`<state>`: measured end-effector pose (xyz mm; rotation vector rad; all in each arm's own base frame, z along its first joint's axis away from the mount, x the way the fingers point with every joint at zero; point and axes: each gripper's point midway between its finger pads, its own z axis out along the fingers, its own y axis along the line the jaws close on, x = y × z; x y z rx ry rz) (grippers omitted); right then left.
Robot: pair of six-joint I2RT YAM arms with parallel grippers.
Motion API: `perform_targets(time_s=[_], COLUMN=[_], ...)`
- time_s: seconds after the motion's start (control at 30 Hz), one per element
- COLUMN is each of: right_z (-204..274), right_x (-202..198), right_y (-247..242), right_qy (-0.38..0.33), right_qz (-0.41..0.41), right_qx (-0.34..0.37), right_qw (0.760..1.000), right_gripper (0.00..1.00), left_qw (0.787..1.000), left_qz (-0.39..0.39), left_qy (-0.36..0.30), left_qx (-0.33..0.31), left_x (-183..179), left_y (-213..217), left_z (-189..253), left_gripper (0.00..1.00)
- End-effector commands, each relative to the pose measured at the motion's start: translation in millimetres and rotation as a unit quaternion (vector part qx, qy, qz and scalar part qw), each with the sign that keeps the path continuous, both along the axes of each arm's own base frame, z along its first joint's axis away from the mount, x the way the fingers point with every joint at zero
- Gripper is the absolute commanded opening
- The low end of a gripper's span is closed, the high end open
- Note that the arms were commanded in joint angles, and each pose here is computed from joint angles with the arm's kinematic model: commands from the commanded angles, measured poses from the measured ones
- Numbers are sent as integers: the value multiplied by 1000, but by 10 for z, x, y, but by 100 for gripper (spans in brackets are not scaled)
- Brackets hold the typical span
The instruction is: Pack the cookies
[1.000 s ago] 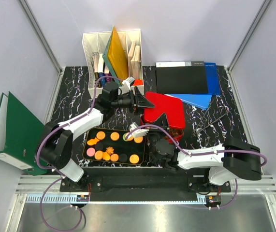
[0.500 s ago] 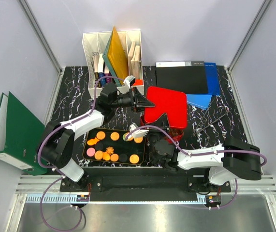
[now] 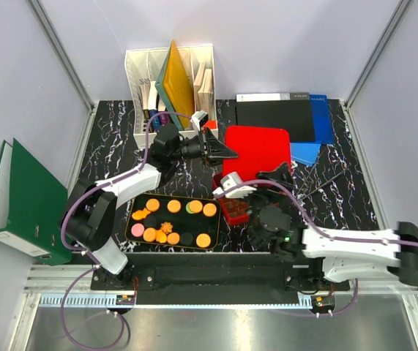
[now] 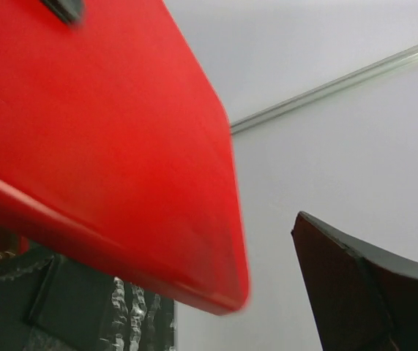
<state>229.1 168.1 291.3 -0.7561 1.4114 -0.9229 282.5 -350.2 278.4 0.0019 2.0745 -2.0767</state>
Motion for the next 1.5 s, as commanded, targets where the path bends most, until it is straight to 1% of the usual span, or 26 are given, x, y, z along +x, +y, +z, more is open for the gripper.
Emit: perform_targets(time_s=[0.0,0.13,0.3,0.43,0.57,0.67,0.7,0.73,0.77,0.8,0.83,0.87,0.9,0.93,0.97,1.0,1.03,1.07,1.1,1.13,1.17,1.2,1.23,1.27,1.4,1.47], right_z=[340,438,387,439,640,813,848,900,964,998,1029,1088,1114,1094,1179,1195,1187,1247,1264,1268,1310,1329,1359,1378,1463,1442], right_x=[-164,-240,-258,-278,-303,-315,-314,-319,-325,-326,-333,-348,-354,-356,-372,-376,-389,-406,-415,-446,-464,-492,-511,-529,-634,-647], right_y=[-393,-666,-759,-834,-923,-949,-927,-906,-904,-858,-778,-753,-698,-580,-526,-466,-331,-273,-213,-116,-71,-10,9,25,-40,-53], right_qy=[4,9,6,-3,-21,-32,-35,-31,-30,-28,-15,-8,1,19,27,37,58,65,74,92,98,112,117,122,137,138], right_qz=[-13,-10,-23,-21,-18,-10,-4,12,20,29,50,58,68,81,90,96,111,119,126,140,143,154,159,160,180,179], right_qx=[206,240,222,271,372,456,489,516,538,576,595,622,630,625,647,650,647,664,672,678,699,708,719,737,780,791], right_qw=[978,971,975,962,928,889,871,856,842,816,802,781,774,776,757,753,752,735,726,716,693,680,666,645,583,568], right_gripper=[100,100,100,100,100,100,99,98,94,92,89,83,75,69,63,46,41,32,18,12,8,0,0,0,0,0], left_qw=[998,996,994,993,993,992,992,991,989,988,986,983,981,981,978,978,978,977,977,977,976,978,978,977,981,981], left_qz=[30,52,70,75,87,101,106,105,120,125,129,150,159,163,174,176,179,182,182,181,183,182,185,187,185,185], left_qy=[-59,-70,-77,-71,-72,-70,-71,-77,-78,-85,-82,-88,-96,-91,-99,-96,-101,-107,-106,-106,-112,-99,-95,-100,-64,-55], left_qx=[-9,-17,-40,-51,-39,-2,9,27,39,44,60,60,56,61,53,53,48,43,42,37,25,22,19,4,-12,-18], left_x=[262,410,503,499,415,317,263,172,172,119,42,70,45,4,19,-6,-16,-17,-27,-37,-41,-72,-69,-77,-135,-136], left_y=[26,74,118,144,179,171,178,156,155,167,173,198,230,255,281,296,310,318,324,327,332,341,347,358,379,377], left_z=[105,231,372,363,245,-43,-79,-231,-303,-309,-473,-489,-464,-555,-519,-554,-513,-477,-486,-478,-434,-484,-511,-476,-655,-731], left_gripper=[10,6,3,1,1,0,0,0,0,0,0,0,0,0,0,0,0,0,0,0,0,0,1,1,2,2])
